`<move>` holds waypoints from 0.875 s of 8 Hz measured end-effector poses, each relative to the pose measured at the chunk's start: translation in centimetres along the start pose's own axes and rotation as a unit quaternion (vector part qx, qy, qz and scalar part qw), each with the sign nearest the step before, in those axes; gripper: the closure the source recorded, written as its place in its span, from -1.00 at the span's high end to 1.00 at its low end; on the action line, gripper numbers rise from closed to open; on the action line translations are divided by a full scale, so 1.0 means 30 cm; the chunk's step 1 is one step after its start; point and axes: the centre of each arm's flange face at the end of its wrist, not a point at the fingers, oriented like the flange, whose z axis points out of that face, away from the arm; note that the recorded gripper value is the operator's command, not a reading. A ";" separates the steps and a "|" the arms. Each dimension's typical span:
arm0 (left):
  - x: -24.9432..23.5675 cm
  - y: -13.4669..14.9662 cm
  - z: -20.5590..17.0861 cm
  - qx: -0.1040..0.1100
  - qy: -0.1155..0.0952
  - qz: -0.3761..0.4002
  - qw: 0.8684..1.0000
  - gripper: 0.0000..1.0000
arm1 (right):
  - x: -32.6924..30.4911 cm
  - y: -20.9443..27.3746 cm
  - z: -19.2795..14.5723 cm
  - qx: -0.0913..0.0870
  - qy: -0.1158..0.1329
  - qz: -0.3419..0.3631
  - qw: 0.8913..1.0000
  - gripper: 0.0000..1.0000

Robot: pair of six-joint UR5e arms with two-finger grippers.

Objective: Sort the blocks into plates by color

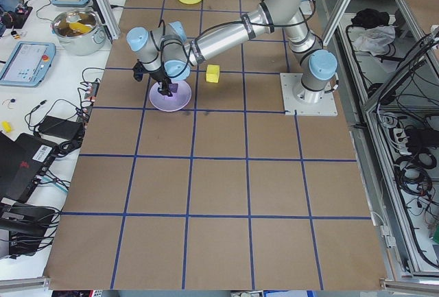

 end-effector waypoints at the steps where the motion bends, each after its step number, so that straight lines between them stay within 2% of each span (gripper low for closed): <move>1: 0.001 -0.004 0.009 -0.001 0.002 -0.001 1.000 -0.15 | 0.000 0.000 0.000 0.000 0.000 0.000 1.000 1.00; 3: 0.004 -0.017 0.039 -0.006 0.010 -0.001 1.000 -0.14 | 0.002 0.000 0.000 -0.001 0.000 0.001 1.000 1.00; 4: 0.004 -0.021 0.050 -0.008 0.013 -0.001 1.000 0.07 | 0.002 0.000 0.000 -0.001 0.000 0.001 1.000 1.00; 5: 0.005 -0.023 0.056 -0.008 0.013 -0.001 1.000 0.49 | 0.003 0.000 0.000 -0.001 0.000 0.001 1.000 1.00; 7: 0.000 -0.034 0.058 0.007 0.010 -0.002 1.000 0.89 | 0.003 0.001 0.001 -0.001 0.000 0.001 1.000 1.00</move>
